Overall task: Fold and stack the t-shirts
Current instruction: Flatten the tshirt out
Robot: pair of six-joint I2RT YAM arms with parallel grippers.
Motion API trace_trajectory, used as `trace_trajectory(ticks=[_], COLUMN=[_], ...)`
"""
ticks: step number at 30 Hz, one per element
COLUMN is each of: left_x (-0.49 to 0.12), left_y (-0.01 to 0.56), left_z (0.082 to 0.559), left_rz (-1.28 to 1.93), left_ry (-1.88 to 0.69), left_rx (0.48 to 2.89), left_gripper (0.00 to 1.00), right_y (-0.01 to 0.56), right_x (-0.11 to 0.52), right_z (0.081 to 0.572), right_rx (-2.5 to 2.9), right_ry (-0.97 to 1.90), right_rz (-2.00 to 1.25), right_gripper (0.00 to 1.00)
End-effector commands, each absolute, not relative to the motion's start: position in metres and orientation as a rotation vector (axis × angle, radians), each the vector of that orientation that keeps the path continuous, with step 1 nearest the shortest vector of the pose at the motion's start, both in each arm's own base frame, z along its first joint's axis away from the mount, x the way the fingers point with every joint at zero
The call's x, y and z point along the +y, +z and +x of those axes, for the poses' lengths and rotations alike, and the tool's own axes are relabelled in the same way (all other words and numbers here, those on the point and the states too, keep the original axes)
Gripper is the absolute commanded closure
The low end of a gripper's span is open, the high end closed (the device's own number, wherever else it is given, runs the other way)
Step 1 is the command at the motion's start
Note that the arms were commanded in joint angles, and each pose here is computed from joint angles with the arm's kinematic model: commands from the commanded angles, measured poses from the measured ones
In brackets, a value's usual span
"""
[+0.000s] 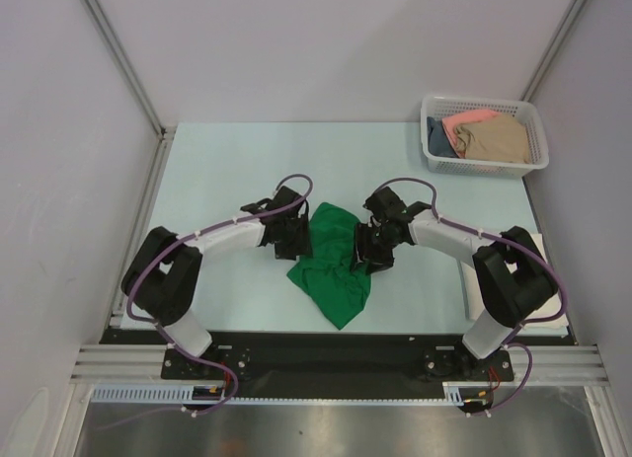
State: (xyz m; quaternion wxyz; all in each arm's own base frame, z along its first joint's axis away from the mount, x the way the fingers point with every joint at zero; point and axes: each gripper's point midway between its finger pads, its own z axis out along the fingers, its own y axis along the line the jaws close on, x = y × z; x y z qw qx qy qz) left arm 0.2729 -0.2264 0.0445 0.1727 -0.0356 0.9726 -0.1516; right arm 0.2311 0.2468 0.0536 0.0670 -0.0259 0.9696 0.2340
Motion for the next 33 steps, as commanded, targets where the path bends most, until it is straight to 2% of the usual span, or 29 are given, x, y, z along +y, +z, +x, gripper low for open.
trace_trajectory(ticks=[1, 6, 8, 9, 10, 11, 12, 13, 17, 20, 23, 28, 33], left_x=[-0.239, -0.242, -0.241, -0.240, -0.238, -0.234, -0.234, -0.230, -0.214, -0.180, -0.148, -0.080, -0.023], left_y=[0.050, 0.066, 0.083, 0.091, 0.101, 0.116, 0.125, 0.133, 0.219, 0.307, 0.388, 0.522, 0.596], left_z=[0.280, 0.290, 0.299, 0.302, 0.300, 0.310, 0.311, 0.311, 0.319, 0.313, 0.297, 0.214, 0.142], left_rz=[-0.109, -0.090, -0.069, -0.066, -0.059, -0.053, -0.041, -0.038, 0.010, 0.014, 0.062, 0.061, -0.008], left_ry=[-0.478, -0.504, -0.486, -0.479, -0.475, -0.442, -0.440, -0.427, -0.414, -0.355, -0.304, -0.342, -0.363], left_rx=[2.761, 2.694, 2.644, 2.624, 2.619, 2.568, 2.547, 2.538, 2.328, 2.097, 1.881, 1.471, 1.247], left_gripper=[0.48, 0.68, 0.85, 0.95, 1.00, 1.00, 1.00, 1.00, 1.00, 1.00, 1.00, 1.00, 1.00], right_y=[0.063, 0.063, 0.063, 0.063, 0.063, 0.065, 0.065, 0.066, 0.092, 0.140, 0.193, 0.274, 0.331], right_x=[0.247, 0.246, 0.247, 0.247, 0.247, 0.249, 0.250, 0.251, 0.258, 0.269, 0.296, 0.347, 0.359], right_z=[0.237, 0.240, 0.242, 0.243, 0.244, 0.246, 0.247, 0.247, 0.251, 0.244, 0.214, 0.151, 0.102], right_rx=[2.875, 2.874, 2.869, 2.868, 2.867, 2.859, 2.859, 2.857, 2.811, 2.702, 2.591, 2.276, 2.106], right_ry=[0.711, 0.703, 0.700, 0.696, 0.695, 0.697, 0.701, 0.701, 0.724, 0.775, 1.004, 1.242, 1.209], right_rz=[-0.101, -0.097, -0.103, -0.107, -0.109, -0.119, -0.122, -0.131, -0.186, -0.260, -0.352, -0.623, -0.797], right_gripper=[0.48, 0.57, 0.61, 0.69, 0.74, 0.79, 0.92, 0.99, 1.00, 1.00, 1.00, 1.00, 1.00])
